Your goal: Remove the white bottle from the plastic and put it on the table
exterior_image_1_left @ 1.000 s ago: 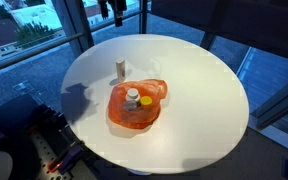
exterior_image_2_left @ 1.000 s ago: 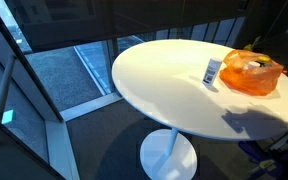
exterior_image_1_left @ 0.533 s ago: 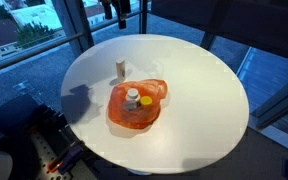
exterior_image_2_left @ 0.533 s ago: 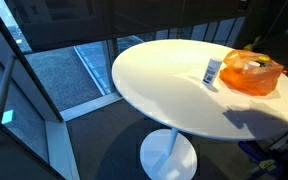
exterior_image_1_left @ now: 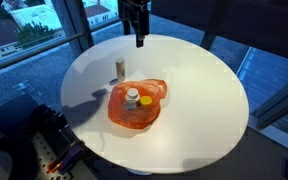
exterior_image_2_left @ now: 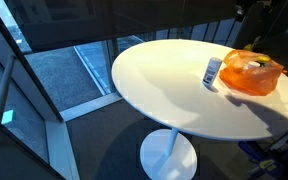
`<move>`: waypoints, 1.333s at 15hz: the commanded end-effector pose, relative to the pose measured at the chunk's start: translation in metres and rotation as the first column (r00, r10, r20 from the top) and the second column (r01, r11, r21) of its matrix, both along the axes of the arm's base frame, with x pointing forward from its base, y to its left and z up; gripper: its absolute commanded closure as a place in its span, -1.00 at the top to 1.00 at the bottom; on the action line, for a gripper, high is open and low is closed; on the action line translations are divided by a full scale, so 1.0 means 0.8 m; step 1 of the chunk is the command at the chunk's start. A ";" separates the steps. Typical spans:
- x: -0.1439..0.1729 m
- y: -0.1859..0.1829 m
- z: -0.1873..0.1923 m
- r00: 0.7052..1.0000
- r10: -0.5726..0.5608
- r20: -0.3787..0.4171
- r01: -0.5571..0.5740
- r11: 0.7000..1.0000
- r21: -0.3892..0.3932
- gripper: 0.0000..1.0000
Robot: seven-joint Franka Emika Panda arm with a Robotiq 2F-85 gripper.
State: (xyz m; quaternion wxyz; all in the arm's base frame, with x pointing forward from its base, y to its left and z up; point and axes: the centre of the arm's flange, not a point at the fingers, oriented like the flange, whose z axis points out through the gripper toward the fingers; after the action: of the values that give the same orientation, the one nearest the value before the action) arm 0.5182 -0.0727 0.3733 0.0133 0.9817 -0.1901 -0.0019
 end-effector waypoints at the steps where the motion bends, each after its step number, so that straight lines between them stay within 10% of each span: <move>1: 0.000 -0.018 -0.031 1.000 0.004 -0.002 -0.004 1.000 0.008 1.00; 20: -0.080 -0.074 -0.153 0.964 0.230 -0.133 -0.225 0.973 0.051 1.00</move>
State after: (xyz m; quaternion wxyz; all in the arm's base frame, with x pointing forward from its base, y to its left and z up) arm 0.4646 -0.1302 0.2611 0.0066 0.9917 -0.1027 -0.0766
